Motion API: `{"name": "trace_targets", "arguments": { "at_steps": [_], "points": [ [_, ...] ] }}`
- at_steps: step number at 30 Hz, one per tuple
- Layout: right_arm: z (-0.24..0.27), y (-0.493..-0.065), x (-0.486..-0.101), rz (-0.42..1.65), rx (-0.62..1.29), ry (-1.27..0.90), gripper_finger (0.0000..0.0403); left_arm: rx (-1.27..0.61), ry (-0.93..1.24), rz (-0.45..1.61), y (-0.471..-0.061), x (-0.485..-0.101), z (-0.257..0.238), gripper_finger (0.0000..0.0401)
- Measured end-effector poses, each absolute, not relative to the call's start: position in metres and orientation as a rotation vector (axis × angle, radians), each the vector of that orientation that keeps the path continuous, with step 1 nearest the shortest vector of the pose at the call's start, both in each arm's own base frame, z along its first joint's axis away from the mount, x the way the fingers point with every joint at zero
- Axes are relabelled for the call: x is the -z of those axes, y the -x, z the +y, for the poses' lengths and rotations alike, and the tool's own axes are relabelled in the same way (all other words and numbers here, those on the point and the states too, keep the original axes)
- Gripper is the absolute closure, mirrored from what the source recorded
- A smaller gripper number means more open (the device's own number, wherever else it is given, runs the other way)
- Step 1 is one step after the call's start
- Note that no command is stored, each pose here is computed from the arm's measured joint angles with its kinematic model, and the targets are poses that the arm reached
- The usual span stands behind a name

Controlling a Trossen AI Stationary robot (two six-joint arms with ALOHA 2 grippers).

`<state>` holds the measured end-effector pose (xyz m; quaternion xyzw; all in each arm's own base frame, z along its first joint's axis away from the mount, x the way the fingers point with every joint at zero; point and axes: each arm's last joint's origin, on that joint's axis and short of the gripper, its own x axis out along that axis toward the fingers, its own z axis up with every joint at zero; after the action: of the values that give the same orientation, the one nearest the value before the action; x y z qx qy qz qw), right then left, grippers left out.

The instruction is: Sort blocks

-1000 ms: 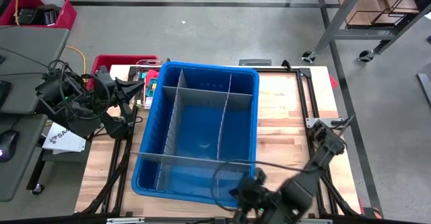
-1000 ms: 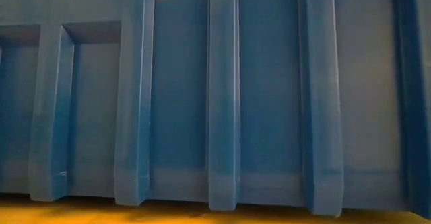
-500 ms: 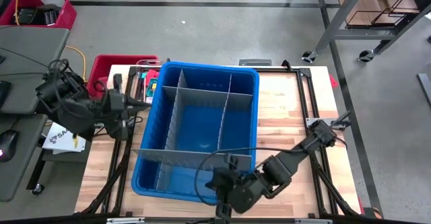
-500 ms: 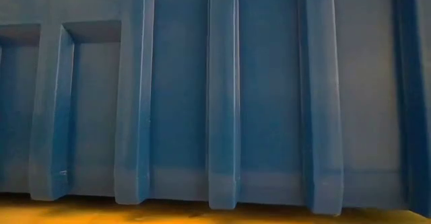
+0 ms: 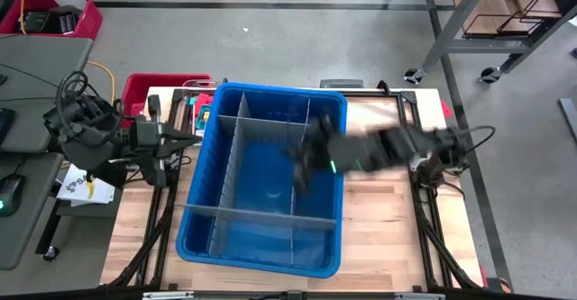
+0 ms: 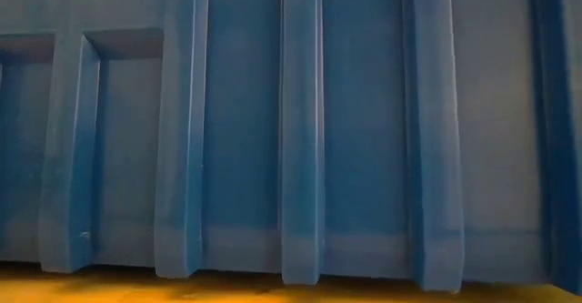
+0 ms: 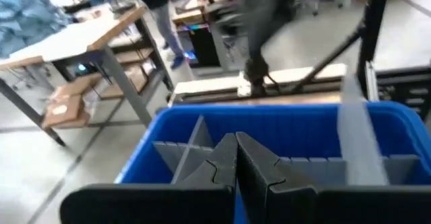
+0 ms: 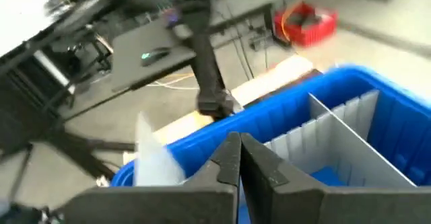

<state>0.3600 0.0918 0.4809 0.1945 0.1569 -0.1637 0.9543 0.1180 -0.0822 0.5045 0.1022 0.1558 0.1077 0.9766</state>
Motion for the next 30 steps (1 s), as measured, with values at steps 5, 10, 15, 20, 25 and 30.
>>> {"name": "trace_targets", "arguments": {
  "at_steps": [5,10,15,20,25,30],
  "points": [
    [0.015,-0.391,-0.444,0.590,0.265,-0.620,0.0403,-0.233,-0.171,0.424,-0.121,-0.488,-0.090,0.0401],
    [-0.012,-0.417,-0.400,0.785,0.261,-0.645,0.0403,-0.251,-0.165,0.531,-0.128,-0.473,-0.100,0.0401],
    [-0.009,-0.447,-0.353,0.929,0.236,-0.667,0.0403,-0.274,-0.181,0.558,-0.139,-0.466,-0.111,0.0401],
    [0.003,-0.470,-0.308,1.033,0.257,-0.666,0.0403,-0.282,-0.205,0.576,-0.147,-0.460,-0.120,0.0401],
    [0.018,-0.475,-0.284,1.128,0.296,-0.616,0.0403,-0.292,-0.182,0.575,-0.149,-0.459,-0.121,0.0401],
    [0.033,-0.471,-0.263,1.274,0.294,-0.557,0.0403,-0.317,-0.180,0.554,-0.149,-0.460,-0.121,0.0401]
  ]
}}
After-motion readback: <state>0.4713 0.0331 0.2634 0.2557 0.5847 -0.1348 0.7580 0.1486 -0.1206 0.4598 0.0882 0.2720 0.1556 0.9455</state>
